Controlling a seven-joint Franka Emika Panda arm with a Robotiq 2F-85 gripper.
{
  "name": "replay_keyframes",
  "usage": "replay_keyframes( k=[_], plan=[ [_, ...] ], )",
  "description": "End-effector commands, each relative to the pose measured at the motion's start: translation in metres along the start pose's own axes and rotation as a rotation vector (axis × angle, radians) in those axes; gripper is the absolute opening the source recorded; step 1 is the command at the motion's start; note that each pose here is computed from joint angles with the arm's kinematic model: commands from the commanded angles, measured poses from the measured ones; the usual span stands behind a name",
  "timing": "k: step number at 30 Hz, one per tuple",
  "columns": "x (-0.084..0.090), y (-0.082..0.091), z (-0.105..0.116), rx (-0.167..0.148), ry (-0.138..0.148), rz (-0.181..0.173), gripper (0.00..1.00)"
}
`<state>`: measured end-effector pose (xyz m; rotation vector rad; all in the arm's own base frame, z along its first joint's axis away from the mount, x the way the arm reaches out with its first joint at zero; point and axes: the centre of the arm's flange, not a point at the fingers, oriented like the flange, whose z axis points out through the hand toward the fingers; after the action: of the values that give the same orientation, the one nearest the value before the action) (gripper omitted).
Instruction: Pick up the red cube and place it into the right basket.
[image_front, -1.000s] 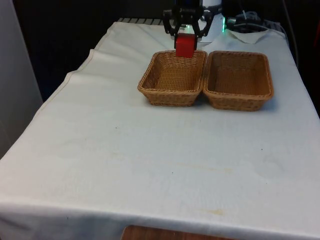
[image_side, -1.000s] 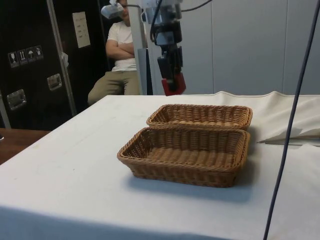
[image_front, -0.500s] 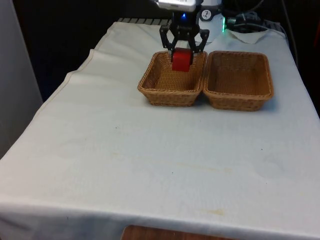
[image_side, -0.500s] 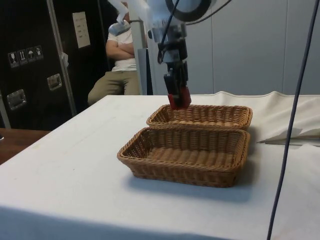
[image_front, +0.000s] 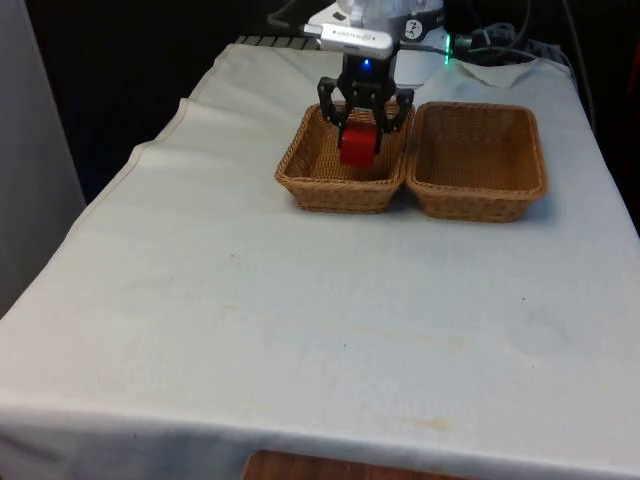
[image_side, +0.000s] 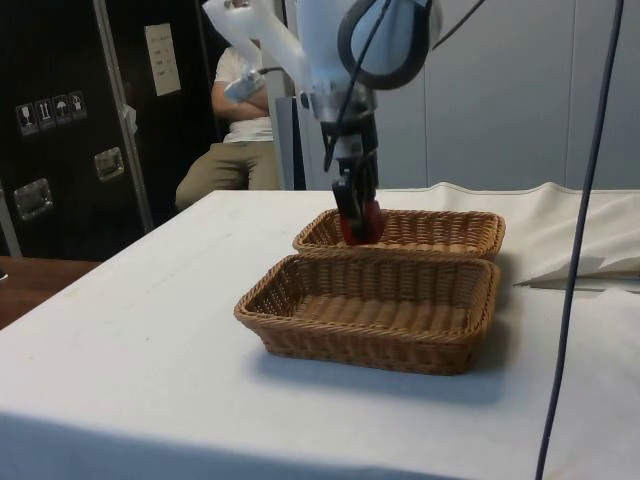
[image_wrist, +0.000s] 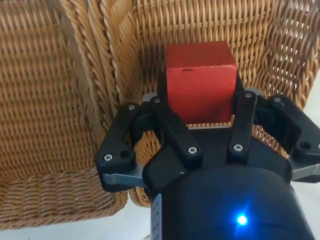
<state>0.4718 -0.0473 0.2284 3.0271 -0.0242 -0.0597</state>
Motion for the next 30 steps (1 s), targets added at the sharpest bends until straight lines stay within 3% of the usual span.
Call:
replay_keyframes(
  k=[1, 15, 16, 19, 24, 30],
  plan=[
    [0.0, -0.001, 0.002, 0.0, 0.01, 0.003, 0.03],
    [-0.001, -0.001, 0.015, -0.012, 0.007, 0.005, 0.04],
    [0.0, -0.001, 0.014, -0.012, 0.008, 0.006, 0.08],
    [-0.001, -0.001, 0.014, -0.012, 0.007, 0.006, 0.48],
    [-0.001, 0.0, 0.015, -0.012, 0.006, 0.007, 0.96],
    [0.0, 0.0, 0.015, -0.012, 0.006, 0.008, 1.0]
  ],
)
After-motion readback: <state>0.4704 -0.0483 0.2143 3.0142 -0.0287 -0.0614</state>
